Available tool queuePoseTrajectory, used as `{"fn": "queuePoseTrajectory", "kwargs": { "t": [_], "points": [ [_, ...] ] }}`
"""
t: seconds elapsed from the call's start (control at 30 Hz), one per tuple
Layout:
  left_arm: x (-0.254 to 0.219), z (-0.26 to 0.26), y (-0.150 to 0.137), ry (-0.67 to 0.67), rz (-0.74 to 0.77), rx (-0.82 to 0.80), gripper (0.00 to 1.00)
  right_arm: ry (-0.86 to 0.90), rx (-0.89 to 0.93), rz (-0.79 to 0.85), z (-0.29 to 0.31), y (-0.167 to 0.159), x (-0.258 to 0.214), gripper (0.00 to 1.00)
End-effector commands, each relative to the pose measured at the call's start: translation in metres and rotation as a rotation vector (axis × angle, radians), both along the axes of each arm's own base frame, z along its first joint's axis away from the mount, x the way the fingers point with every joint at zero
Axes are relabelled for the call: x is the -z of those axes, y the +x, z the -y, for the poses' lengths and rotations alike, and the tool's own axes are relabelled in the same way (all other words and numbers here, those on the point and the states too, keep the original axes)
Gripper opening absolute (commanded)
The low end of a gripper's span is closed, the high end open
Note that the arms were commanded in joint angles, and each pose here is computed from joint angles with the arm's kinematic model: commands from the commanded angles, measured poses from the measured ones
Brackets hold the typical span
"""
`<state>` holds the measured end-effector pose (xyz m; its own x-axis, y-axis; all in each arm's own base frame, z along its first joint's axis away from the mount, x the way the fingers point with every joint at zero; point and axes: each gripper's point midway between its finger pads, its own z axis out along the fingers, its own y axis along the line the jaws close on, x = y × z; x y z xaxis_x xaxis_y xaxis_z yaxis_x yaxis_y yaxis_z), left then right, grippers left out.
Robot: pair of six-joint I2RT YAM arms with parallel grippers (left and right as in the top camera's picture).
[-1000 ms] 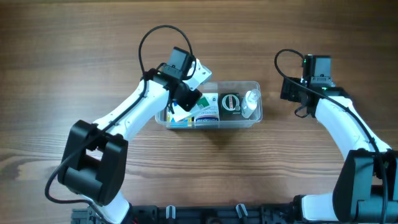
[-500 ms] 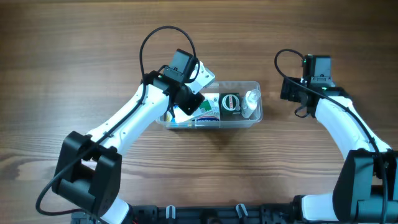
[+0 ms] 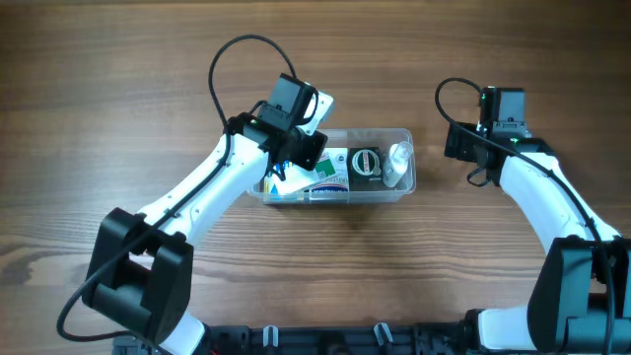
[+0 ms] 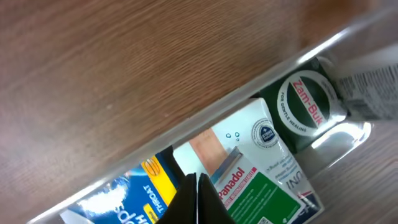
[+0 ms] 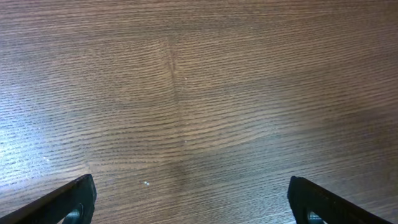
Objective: Pack container
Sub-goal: 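Release and press the Panadol box down with the left gripper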
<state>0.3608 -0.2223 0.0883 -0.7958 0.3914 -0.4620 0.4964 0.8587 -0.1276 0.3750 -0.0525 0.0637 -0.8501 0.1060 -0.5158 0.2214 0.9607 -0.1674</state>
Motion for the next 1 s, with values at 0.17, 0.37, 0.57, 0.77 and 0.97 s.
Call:
{"fn": "queuePoseTrajectory", "kwargs": {
  "t": [0.17, 0.37, 0.57, 0.77, 0.97],
  "points": [
    [0.009, -0.010, -0.010, -0.049, -0.133, -0.275, 0.04, -0.017, 0.002, -0.011, 0.002, -0.001, 0.003, 1.00],
    [0.010, -0.013, -0.009, -0.051, -0.143, -0.338, 0.04, -0.017, 0.002, -0.011, 0.002, -0.001, 0.003, 1.00],
    [0.023, -0.016, -0.008, -0.034, -0.169, -0.389, 0.04, -0.017, 0.002, -0.011, 0.002, -0.001, 0.003, 1.00],
    [0.039, -0.016, -0.009, -0.012, -0.197, -0.391, 0.04, -0.017, 0.002, -0.011, 0.002, -0.001, 0.003, 1.00],
    [0.038, -0.009, -0.014, -0.043, -0.226, -0.368, 0.04, -0.017, 0.002, -0.011, 0.002, -0.001, 0.003, 1.00]
  ]
}}
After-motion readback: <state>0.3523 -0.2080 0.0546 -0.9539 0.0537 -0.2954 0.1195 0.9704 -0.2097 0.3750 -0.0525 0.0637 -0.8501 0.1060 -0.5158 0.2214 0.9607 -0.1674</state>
